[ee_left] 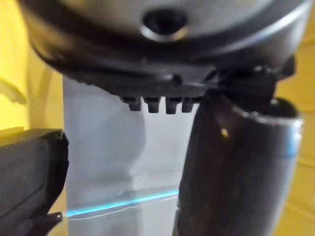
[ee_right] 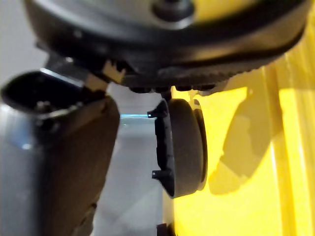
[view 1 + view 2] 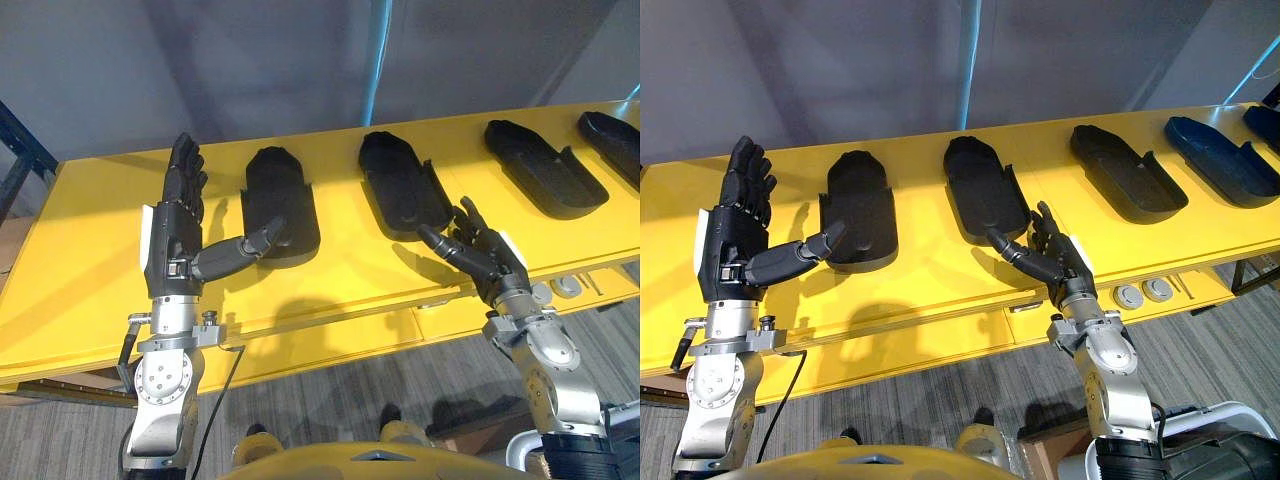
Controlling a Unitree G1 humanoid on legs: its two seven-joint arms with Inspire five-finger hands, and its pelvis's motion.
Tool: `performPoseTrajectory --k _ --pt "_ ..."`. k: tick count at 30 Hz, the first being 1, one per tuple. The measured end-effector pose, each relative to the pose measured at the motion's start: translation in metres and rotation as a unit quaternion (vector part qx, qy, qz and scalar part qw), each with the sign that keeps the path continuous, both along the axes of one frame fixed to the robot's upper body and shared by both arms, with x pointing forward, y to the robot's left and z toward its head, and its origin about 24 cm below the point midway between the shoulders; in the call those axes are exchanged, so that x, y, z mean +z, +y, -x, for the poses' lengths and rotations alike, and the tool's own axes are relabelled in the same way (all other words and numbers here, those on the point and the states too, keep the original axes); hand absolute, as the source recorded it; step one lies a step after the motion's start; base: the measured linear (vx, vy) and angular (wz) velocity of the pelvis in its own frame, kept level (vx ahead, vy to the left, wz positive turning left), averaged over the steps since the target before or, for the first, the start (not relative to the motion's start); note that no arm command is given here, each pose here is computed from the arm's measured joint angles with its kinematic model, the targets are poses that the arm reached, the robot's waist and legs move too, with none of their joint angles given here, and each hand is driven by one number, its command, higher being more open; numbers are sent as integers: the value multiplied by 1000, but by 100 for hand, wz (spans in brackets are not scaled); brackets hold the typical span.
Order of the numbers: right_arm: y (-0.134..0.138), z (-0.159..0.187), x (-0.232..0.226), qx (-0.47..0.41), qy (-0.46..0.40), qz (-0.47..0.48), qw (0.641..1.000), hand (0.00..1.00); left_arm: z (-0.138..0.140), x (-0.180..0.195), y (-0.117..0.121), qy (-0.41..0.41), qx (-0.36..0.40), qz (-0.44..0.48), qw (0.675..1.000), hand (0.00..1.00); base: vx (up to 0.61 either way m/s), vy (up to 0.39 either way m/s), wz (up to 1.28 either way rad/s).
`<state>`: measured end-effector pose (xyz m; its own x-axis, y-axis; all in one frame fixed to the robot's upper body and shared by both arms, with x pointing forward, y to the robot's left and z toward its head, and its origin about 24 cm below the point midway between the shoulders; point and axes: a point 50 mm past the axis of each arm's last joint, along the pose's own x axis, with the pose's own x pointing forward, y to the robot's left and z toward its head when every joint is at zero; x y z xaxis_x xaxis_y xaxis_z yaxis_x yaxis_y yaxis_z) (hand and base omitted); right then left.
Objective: Walk over and take three plastic housings, then place them on the shelf
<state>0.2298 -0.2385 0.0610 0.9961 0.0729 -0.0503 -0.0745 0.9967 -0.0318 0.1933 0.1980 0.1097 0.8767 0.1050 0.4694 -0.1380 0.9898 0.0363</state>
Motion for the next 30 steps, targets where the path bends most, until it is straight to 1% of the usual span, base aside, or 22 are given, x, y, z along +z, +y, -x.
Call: performPoseTrajectory --k 9,15,18,20,21,23,26,28,30 --pt "4 0 0 5 0 2 1000 100 0 0 0 0 0 0 1000 100 0 0 0" --pt "2 4 3 -41 -10 74 996 100 2 -2 0 6 -1 -1 1000 100 2 0 -1" --pt "-4 4 8 -98 -28 104 989 100 5 -6 1 15 2 1 1000 100 17 -4 -14" --pt "-11 9 21 -164 -66 88 980 100 6 -8 1 17 11 8 1000 100 25 8 -37" --pt "-13 12 25 -181 -81 82 977 100 6 -8 0 17 14 11 1000 100 23 11 -38" --pt "-20 26 38 -237 -127 68 961 100 6 -8 -1 14 22 22 999 100 22 21 -44" --pt "-29 50 47 -296 -174 61 937 100 7 -6 -2 2 22 31 999 100 19 30 -41" --pt "-33 64 41 -325 -176 54 928 100 9 -2 -7 -16 8 47 999 100 11 26 -37" --pt "-33 82 27 -362 -153 43 918 100 11 9 -19 -51 -31 73 996 100 8 10 -29"
